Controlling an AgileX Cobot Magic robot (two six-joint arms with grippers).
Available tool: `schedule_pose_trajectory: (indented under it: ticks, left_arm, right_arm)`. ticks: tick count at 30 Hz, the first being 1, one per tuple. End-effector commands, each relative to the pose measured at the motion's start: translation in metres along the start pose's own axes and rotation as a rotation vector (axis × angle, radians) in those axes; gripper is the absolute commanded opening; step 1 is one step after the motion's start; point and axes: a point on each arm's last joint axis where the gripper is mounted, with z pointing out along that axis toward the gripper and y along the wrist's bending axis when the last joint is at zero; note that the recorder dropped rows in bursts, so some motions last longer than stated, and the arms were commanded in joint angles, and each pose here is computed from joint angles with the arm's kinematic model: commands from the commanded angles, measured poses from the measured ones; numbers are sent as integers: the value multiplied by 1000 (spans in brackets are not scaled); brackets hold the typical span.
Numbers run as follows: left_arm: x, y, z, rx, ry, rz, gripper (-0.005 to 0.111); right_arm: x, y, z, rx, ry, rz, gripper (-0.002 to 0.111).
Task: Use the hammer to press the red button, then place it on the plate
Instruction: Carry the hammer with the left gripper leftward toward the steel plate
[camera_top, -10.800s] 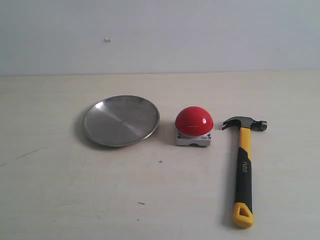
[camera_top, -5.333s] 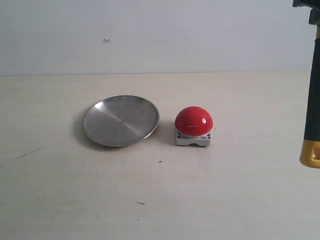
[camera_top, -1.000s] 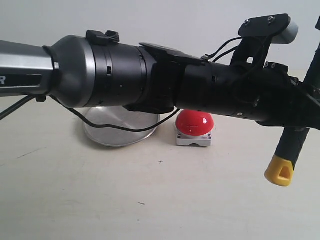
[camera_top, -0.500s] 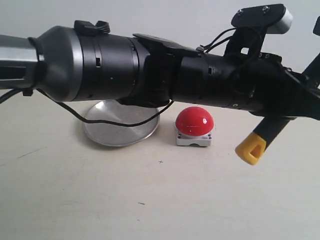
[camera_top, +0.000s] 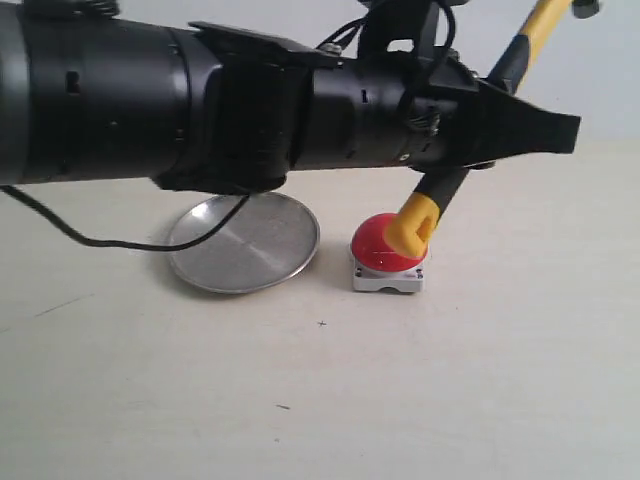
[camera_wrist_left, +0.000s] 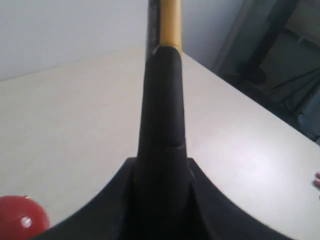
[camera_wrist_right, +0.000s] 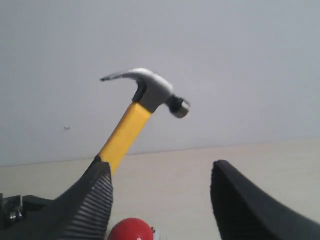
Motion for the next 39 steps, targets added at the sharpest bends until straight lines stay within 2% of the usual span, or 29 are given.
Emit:
schedule_pose_trajectory:
  ticks: [1,6,7,9,13,16,20,25,31,39]
  left_arm:
    - [5,15,-32,-130,-1,40,0]
    - [30,33,-55,-259,50,107,0]
    - [34,36,-60,-279,56,133,0]
    - [34,36,-67,-280,51,162,0]
    - [34,31,-69,-221,60,197,0]
    - [35,29,-69,-195,71,222,0]
    - [40,29,-69,-191,85,232,0]
    - [42,29,-67,-181,96,231,0]
    - [51,32,-63,-184,127,226,0]
    - [71,38,-64,-197,188,229,0]
  right_arm:
    - [-8,-3,-35,-42,-144,-45,33]
    - [6,-7,-67,-126,-313,-35,10]
    - [12,-8,-77,-169,-379,-17,4]
    - [33,-11,-85,-231,-435,34,0]
    - [93,-14,-64,-332,-467,41,0]
    - [114,-13,-55,-366,-477,-27,0]
    - [136,-16,-47,-347,-430,-108,0]
    - [146,-19,-43,-314,-381,-151,0]
    - [155,-26,-37,-252,-262,-71,0]
    - [165,-32,-34,-192,-145,-66,0]
